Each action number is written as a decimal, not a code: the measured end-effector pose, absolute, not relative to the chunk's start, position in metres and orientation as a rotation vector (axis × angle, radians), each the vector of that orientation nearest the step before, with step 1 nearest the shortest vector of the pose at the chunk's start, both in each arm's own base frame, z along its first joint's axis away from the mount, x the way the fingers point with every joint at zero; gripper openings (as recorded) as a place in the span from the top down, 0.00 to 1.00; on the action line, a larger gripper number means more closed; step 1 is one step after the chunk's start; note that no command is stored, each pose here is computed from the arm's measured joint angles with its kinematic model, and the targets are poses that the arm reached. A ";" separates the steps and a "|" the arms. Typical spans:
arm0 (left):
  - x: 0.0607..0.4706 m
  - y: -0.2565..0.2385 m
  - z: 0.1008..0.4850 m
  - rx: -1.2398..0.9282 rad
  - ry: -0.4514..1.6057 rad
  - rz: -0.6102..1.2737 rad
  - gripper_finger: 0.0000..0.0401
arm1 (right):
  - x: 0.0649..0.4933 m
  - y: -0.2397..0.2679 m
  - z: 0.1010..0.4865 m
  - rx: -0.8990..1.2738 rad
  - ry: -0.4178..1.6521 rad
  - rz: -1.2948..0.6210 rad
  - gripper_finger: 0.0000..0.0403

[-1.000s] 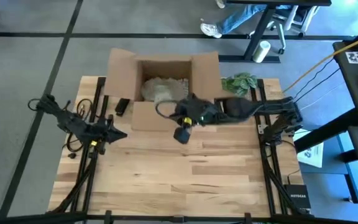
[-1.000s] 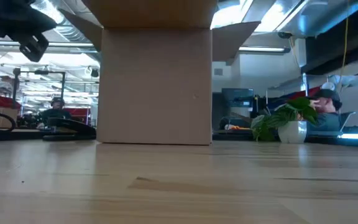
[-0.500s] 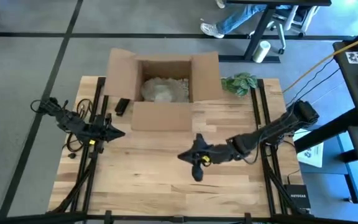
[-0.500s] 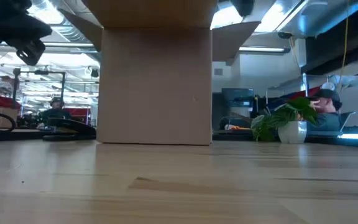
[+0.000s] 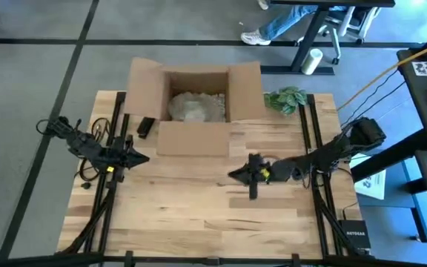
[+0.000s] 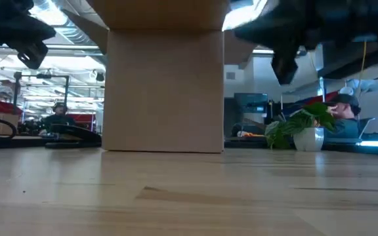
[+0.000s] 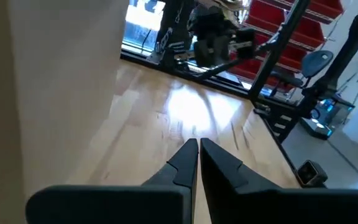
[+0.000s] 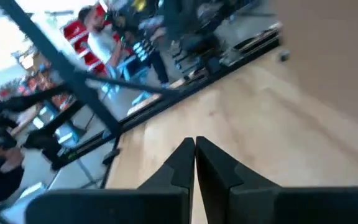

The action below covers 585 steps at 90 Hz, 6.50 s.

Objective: Wrap mug
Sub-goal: Return to Home Position

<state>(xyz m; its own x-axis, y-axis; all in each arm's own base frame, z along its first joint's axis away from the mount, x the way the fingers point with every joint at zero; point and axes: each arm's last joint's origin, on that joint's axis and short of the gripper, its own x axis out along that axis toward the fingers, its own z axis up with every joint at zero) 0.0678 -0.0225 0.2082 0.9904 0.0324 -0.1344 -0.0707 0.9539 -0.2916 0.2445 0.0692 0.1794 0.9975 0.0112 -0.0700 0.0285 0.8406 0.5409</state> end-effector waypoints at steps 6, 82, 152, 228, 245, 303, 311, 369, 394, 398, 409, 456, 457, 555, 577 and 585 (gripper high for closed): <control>0.068 -0.022 0.208 -0.301 0.127 0.067 1.00 | 0.233 0.055 0.180 0.583 0.057 -0.008 1.00; 0.060 -0.004 0.228 -0.207 0.116 0.240 1.00 | 0.163 -0.061 0.202 0.593 0.133 -0.032 1.00; 0.038 0.009 0.259 -0.183 0.068 0.445 1.00 | 0.079 -0.030 0.198 0.564 0.000 -0.208 1.00; 0.063 -0.001 0.239 -0.166 -0.024 0.322 1.00 | 0.079 -0.029 0.200 0.684 0.006 -0.186 1.00; 0.081 -0.008 0.213 -0.162 -0.105 0.252 1.00 | 0.079 -0.029 0.202 0.697 -0.023 -0.177 1.00; 0.093 -0.013 0.184 -0.132 -0.184 0.182 1.00 | 0.079 -0.029 0.197 0.683 0.024 -0.196 1.00; 0.093 -0.013 0.183 -0.111 -0.180 0.192 1.00 | 0.078 -0.029 0.194 0.694 0.051 -0.217 1.00; 0.094 -0.012 0.172 -0.079 -0.070 0.234 1.00 | 0.078 -0.029 0.191 0.707 0.082 -0.226 1.00; 0.094 -0.012 0.172 -0.078 -0.069 0.234 1.00 | 0.078 -0.029 0.191 0.708 0.082 -0.226 1.00; 0.094 -0.012 0.172 -0.078 -0.069 0.234 1.00 | 0.078 -0.029 0.191 0.708 0.082 -0.225 1.00; 0.094 -0.012 0.172 -0.078 -0.069 0.234 1.00 | 0.078 -0.029 0.191 0.708 0.082 -0.225 1.00; 0.094 -0.012 0.172 -0.077 -0.067 0.233 1.00 | 0.082 -0.031 0.181 0.704 0.074 -0.223 1.00; 0.094 -0.012 0.172 -0.077 -0.067 0.233 1.00 | 0.082 -0.031 0.179 0.705 0.075 -0.223 1.00; 0.094 -0.012 0.172 -0.077 -0.066 0.234 1.00 | 0.085 -0.033 0.172 0.683 0.035 -0.227 1.00; 0.094 -0.012 0.172 -0.077 -0.066 0.234 1.00 | 0.085 -0.033 0.172 0.683 0.035 -0.228 1.00; 0.094 -0.012 0.172 -0.077 -0.066 0.234 1.00 | 0.085 -0.033 0.172 0.683 0.035 -0.228 1.00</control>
